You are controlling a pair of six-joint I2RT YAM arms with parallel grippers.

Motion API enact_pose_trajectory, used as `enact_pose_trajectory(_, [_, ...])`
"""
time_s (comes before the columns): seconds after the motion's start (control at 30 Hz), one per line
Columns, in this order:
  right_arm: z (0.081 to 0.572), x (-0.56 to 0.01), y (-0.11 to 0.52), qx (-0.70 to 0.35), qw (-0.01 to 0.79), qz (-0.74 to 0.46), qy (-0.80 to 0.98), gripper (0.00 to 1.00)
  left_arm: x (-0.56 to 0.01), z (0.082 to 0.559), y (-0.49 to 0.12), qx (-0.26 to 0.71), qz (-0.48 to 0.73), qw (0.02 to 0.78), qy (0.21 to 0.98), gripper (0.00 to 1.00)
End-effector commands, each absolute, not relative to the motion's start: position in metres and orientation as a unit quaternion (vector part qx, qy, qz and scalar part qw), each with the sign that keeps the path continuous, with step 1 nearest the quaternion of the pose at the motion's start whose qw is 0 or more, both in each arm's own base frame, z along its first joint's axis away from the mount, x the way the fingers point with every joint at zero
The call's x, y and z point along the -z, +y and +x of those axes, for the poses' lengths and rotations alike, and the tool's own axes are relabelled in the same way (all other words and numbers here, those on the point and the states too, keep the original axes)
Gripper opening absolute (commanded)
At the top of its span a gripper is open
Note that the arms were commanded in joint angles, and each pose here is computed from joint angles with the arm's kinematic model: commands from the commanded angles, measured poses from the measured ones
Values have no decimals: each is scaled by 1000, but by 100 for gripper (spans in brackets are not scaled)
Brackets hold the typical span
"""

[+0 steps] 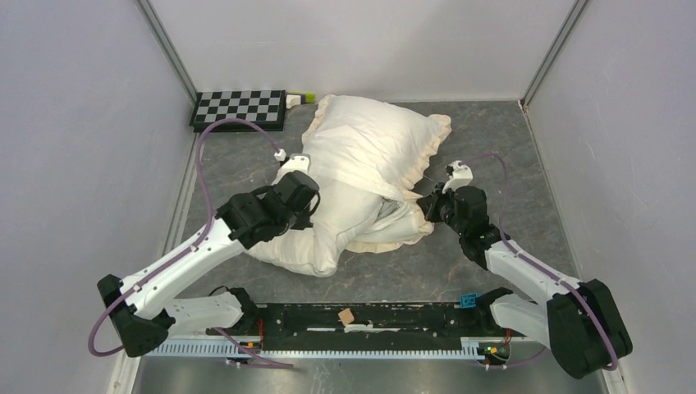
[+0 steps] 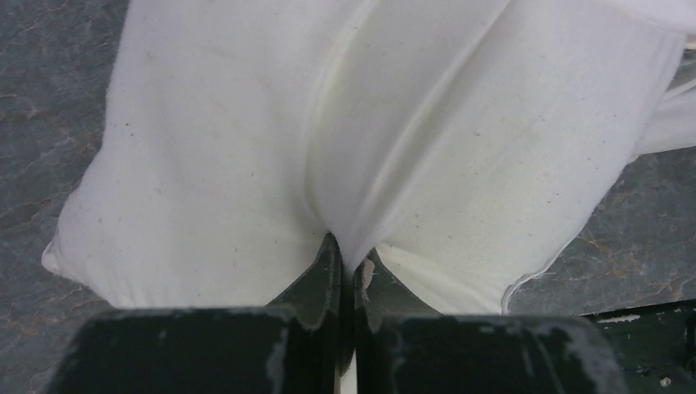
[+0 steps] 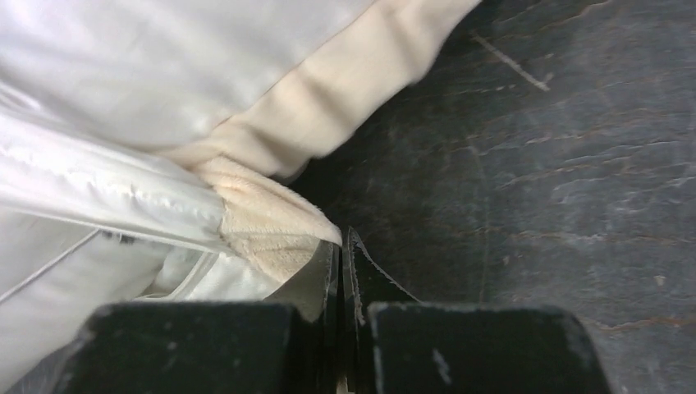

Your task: Remove the pillowcase from the pillow

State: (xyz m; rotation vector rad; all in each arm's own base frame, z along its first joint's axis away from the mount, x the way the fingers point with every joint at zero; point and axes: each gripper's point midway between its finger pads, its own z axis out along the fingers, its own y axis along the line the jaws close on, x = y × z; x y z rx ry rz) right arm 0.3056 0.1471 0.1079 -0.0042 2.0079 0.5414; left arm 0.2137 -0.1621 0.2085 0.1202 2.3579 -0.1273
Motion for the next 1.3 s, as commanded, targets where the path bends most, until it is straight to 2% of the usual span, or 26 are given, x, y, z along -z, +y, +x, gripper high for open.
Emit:
enact_pose_trajectory(0.0, [341,-107,80,-131,525,115,833,0,-226,213,-105,-14,7,418,908,2])
enact_pose_trajectory(0.3, [330,-104,16,-71,540,199,815,0,-253,209,-58,-37,-63,478,875,2])
enact_pose_trajectory(0.43, [309,-93,-29,4,511,316,799,0,-262,207,-30,-100,-101,490,860,2])
enact_pose_trajectory(0.6, [303,-98,-32,-5,531,313,787,0,-269,206,-12,-142,-123,505,843,2])
enact_pose_trajectory(0.73, [318,-118,8,-89,566,192,797,2,-262,217,-33,-108,-90,503,853,2])
enact_pose_trajectory(0.87, [322,-143,49,-174,588,80,786,21,-246,228,-60,-73,-44,492,867,2])
enact_pose_trajectory(1.03, [322,-157,56,-180,590,47,786,40,-239,234,-65,-72,-44,495,865,2])
enact_pose_trajectory(1.07, [323,-158,55,-177,590,49,786,47,-240,235,-64,-72,-47,500,862,2])
enact_pose_trajectory(1.13, [324,-157,45,-158,588,77,790,74,-242,234,-62,-70,-48,510,856,2])
enact_pose_trajectory(1.2, [323,-148,31,-132,575,120,798,94,-246,233,-59,-64,-47,521,850,2])
enact_pose_trajectory(1.27, [323,-147,34,-139,574,120,798,98,-250,231,-58,-55,-39,534,843,2])
